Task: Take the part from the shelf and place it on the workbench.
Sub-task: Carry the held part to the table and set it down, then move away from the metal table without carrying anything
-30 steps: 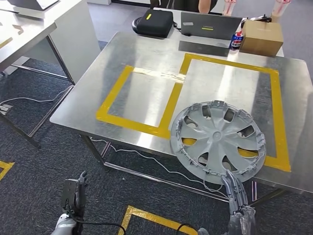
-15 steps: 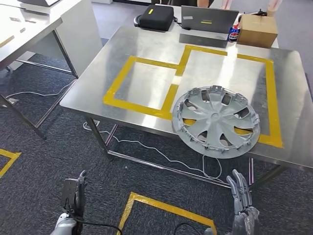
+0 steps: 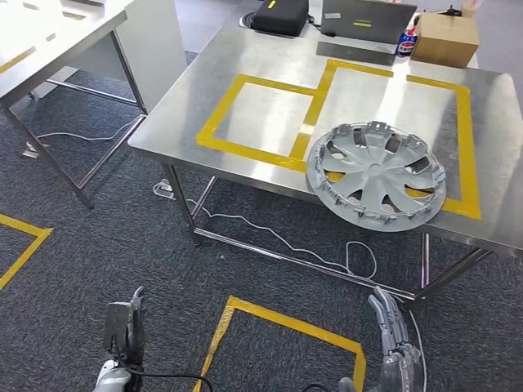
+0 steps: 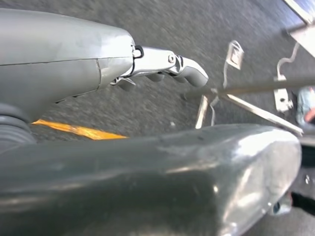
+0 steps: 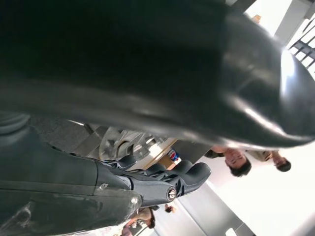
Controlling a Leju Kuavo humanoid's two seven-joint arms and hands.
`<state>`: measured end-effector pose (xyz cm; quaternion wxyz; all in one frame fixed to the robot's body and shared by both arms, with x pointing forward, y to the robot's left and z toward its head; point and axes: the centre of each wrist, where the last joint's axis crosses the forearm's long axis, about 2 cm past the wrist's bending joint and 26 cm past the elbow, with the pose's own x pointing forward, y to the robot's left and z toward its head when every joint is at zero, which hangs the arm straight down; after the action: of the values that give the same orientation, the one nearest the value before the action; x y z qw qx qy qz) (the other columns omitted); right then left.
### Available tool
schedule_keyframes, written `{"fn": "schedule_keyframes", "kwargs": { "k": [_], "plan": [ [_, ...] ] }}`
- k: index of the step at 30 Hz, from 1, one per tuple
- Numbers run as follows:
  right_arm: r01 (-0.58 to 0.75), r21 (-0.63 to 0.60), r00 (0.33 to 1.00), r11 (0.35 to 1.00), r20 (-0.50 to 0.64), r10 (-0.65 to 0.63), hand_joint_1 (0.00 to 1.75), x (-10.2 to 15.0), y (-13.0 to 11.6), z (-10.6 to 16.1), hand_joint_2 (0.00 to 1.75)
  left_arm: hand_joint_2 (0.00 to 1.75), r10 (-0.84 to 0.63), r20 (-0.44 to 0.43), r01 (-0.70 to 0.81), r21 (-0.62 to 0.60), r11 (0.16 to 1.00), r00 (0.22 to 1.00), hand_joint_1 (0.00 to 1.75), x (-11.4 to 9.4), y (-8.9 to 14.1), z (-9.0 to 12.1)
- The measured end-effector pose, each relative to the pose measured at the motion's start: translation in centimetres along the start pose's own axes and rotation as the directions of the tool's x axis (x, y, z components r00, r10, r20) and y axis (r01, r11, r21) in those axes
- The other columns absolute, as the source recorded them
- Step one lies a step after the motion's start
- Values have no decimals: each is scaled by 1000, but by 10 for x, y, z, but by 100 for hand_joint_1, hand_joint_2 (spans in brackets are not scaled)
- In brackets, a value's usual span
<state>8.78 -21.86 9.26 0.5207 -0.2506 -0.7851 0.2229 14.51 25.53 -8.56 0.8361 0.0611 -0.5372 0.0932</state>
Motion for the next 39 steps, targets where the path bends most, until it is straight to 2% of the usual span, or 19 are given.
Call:
{"fn": "schedule_keyframes", "kwargs": {
  "k": [10, 39],
  "plan": [
    [13, 19, 1000, 1000, -19, -12, 0, -5, 5, 5, 0, 0, -32, -35, 33, 13, 999, 999, 0, -14, 5, 16],
    [28, 24, 999, 999, -39, -27, 0, -9, 10, 11, 0, 0, -16, -52, 17, 18, 1000, 999, 0, -19, 0, 24]
  ]
}}
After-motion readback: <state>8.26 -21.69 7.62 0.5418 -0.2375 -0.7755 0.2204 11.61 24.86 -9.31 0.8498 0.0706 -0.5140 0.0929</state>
